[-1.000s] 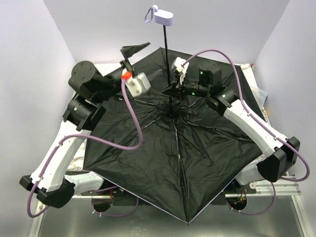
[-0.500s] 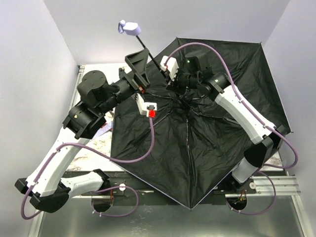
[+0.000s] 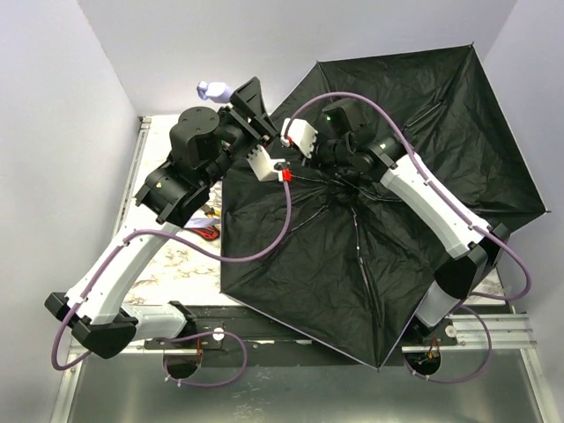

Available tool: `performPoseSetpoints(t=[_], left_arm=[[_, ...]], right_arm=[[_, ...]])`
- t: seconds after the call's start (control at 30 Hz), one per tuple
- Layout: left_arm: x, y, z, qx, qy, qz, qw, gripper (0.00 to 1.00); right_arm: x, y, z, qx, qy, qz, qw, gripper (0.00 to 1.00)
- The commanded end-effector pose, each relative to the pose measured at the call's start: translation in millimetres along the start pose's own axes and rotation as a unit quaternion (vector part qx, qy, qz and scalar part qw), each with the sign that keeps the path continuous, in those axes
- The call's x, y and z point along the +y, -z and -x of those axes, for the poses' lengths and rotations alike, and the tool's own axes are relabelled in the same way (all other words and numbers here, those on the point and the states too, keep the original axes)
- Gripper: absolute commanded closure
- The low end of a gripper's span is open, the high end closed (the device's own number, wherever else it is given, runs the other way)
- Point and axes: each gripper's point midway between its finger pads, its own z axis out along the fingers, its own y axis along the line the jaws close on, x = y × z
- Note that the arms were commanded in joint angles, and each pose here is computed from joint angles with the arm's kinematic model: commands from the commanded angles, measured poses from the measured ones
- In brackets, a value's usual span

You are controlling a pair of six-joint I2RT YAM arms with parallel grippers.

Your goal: Open the umbrella

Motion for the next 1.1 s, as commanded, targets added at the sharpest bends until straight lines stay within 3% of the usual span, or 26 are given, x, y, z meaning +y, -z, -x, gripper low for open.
performPoseSetpoints(t=[0.0,0.07,0.1,0.2,0.23,0.33,0.47,0.63,0.77,0.9,0.93,1.07], left_arm=[[-16,13,-11,0.023,0.021,-0.049,0.998,0.63],[-20,14,-7,0.018,0.024,-0.053,0.998,0.83],[-23,14,-3,0.012,0.028,-0.055,0.998,0.84],[-19,19,10,-0.012,0.103,-0.041,0.994,0.27],[-15,25,17,-0.032,0.136,-0.046,0.989,0.19],[1,48,41,-0.100,0.254,-0.079,0.959,0.09],[39,84,67,-0.204,0.411,-0.110,0.882,0.07],[50,97,79,-0.220,0.568,-0.140,0.780,0.05],[62,93,83,-0.222,0.682,-0.141,0.683,0.06],[58,83,63,-0.191,0.797,-0.145,0.555,0.08],[54,80,60,-0.189,0.811,-0.150,0.533,0.08],[34,71,56,-0.158,0.823,-0.165,0.520,0.11]], right_arm=[[-18,19,-14,0.032,0.054,-0.061,0.996,1.00],[-20,17,-17,0.036,0.063,-0.067,0.995,1.00],[-23,17,-20,0.044,0.067,-0.077,0.994,1.00],[-31,15,-22,0.050,0.090,-0.096,0.990,1.00],[-33,14,-22,0.050,0.098,-0.102,0.989,1.00],[-41,14,-20,0.046,0.131,-0.119,0.983,1.00],[-48,14,-16,0.042,0.168,-0.132,0.976,1.00],[-49,21,-3,0.016,0.248,-0.160,0.955,1.00],[-47,20,-3,0.010,0.285,-0.169,0.944,1.00],[-57,27,14,-0.020,0.293,-0.202,0.934,1.00],[-57,29,20,-0.032,0.298,-0.203,0.932,1.00],[-52,32,34,-0.063,0.354,-0.198,0.912,1.00]])
